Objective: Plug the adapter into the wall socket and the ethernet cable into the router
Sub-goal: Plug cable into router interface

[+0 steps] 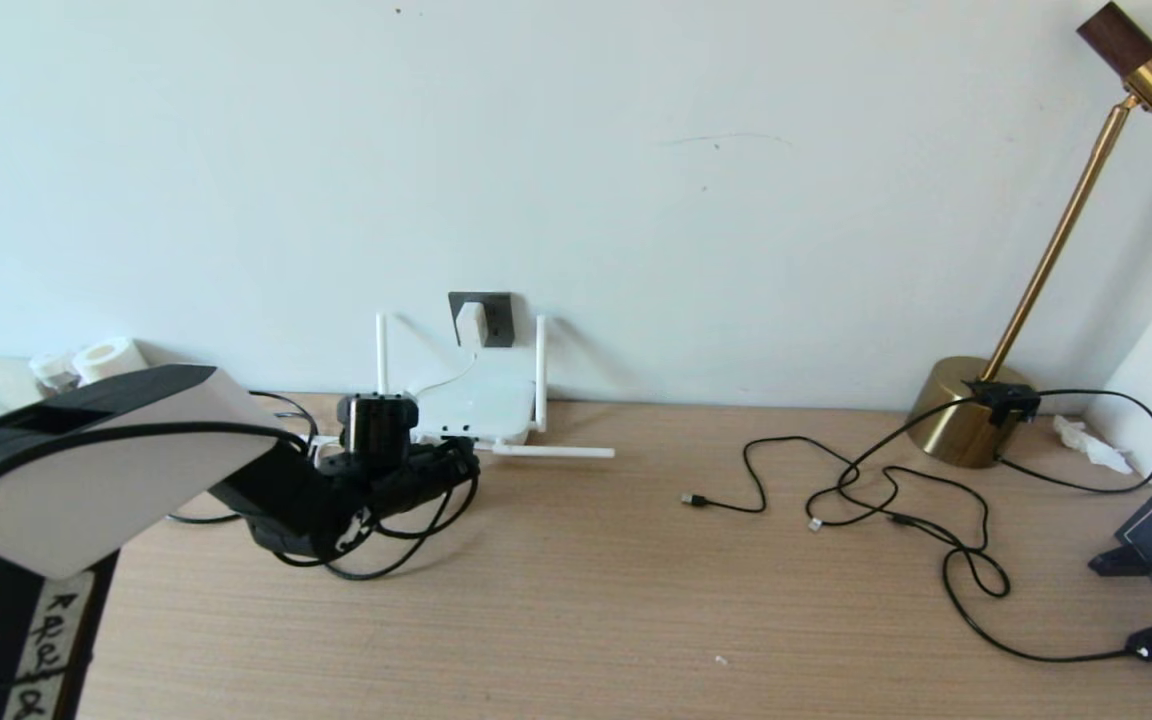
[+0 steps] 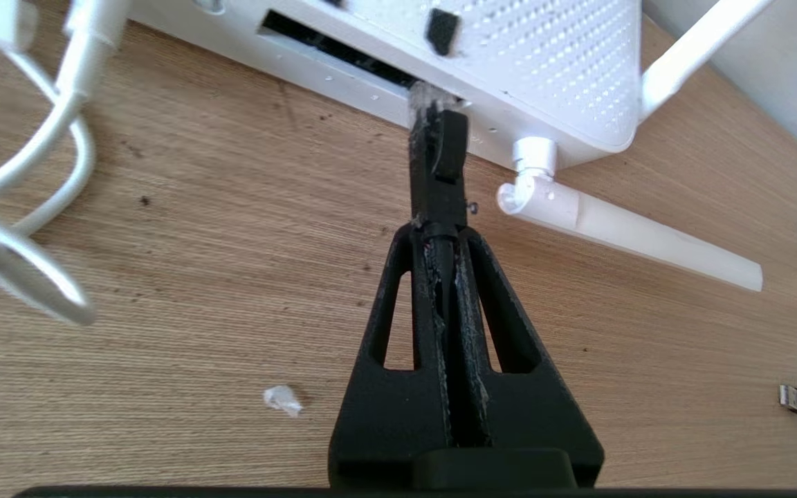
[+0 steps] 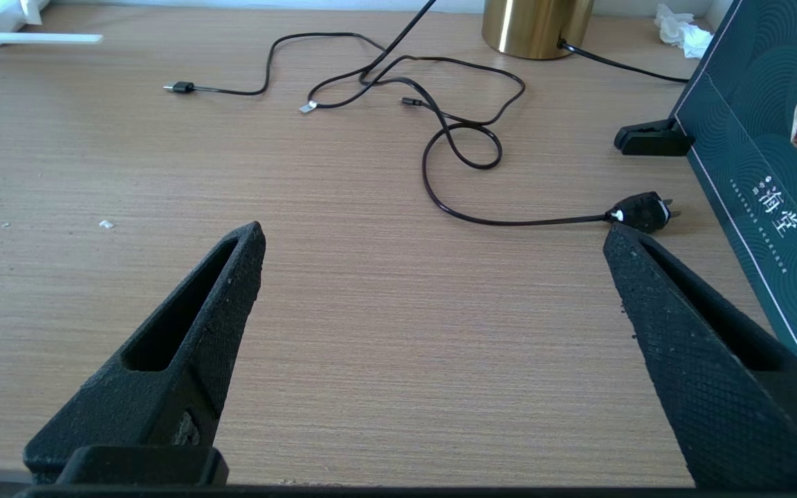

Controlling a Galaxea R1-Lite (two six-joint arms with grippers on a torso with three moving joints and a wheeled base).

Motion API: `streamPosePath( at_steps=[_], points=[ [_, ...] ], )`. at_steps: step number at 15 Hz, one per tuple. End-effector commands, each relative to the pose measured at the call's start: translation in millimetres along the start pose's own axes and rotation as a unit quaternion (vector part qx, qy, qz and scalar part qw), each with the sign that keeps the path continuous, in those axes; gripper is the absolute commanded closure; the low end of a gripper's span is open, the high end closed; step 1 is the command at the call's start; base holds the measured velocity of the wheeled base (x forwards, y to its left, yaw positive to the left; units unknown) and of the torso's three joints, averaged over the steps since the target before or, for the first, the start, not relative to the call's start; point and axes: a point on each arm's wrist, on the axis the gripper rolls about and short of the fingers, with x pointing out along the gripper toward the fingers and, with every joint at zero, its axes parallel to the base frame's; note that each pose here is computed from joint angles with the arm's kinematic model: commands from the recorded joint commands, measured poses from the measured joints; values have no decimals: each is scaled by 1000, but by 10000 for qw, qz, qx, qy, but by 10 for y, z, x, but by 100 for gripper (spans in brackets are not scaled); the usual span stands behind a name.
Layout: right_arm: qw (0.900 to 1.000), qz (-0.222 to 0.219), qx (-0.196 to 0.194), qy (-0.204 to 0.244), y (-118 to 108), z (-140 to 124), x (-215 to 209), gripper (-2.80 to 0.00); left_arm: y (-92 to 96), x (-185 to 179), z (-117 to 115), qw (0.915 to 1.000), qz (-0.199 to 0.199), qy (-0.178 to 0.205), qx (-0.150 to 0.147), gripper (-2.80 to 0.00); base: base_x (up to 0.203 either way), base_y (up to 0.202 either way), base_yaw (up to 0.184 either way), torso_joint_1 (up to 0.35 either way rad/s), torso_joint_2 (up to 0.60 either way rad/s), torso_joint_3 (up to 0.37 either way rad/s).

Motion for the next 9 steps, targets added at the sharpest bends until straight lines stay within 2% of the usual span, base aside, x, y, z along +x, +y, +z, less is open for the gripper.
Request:
streamPosePath(
  at_steps=[1,9],
  points=[
    [10000,0,0,12,0,-1,1,-280,-5,13,17,10000,-22,-32,-13,0,0,0,0,0,0,0],
    [10000,0,0,12,0,-1,1,-280,-9,5,23,10000,-26,-39,-20,0,0,0,0,0,0,0]
  ],
)
